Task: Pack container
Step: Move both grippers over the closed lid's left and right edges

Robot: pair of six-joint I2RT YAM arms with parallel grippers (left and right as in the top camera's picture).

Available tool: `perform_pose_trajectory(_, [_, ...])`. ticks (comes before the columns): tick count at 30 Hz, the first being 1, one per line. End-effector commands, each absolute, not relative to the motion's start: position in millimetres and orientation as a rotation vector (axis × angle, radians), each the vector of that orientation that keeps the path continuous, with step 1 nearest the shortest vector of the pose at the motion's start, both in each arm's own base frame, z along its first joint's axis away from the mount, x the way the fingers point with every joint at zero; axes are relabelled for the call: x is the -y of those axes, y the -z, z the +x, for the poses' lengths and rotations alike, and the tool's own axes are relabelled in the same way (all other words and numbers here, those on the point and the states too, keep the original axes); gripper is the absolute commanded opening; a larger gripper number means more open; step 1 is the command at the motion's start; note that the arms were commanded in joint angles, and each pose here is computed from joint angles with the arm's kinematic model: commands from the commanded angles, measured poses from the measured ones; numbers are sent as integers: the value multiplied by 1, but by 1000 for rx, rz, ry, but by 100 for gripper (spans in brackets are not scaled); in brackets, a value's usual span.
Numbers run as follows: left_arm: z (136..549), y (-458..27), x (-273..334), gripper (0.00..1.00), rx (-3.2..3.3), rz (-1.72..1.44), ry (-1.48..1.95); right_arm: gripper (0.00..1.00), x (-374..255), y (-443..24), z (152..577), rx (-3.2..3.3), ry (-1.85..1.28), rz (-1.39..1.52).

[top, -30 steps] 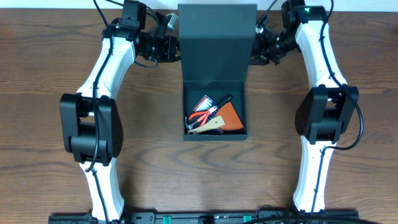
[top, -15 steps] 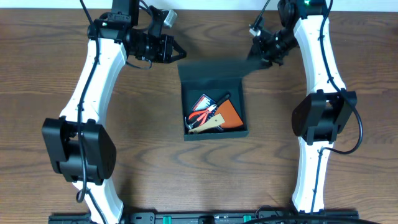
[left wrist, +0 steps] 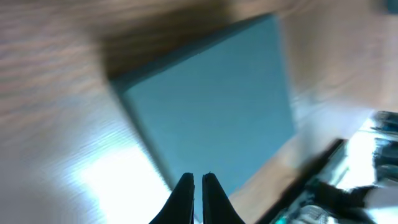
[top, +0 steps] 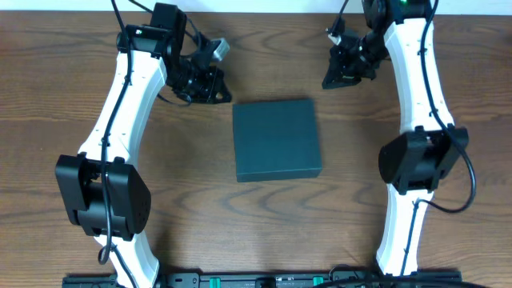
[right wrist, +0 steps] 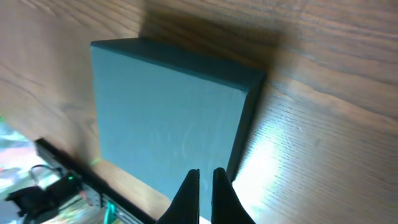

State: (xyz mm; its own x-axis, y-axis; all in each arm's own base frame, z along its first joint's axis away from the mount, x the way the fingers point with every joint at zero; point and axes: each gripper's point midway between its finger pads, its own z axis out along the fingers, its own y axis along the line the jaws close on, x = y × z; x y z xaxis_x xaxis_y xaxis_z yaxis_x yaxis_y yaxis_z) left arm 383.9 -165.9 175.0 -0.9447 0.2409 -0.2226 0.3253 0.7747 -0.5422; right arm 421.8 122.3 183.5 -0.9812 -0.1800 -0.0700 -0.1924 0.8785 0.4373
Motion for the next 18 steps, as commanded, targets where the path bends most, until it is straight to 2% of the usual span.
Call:
perform_pose_trajectory(1, [387, -189, 138, 5, -2817, 480, 614, 1, -124, -209, 415, -2989, -478, -299])
perform_pose_trajectory(10, [381, -238, 73, 5, -2734, 311, 35, 2, -136, -229, 404, -2910, 36, -283])
perform_pose_trajectory(18, [373, -244, 79, 5, -2720, 298, 4, 2, -162, -200, 394, -2946, 132, -304])
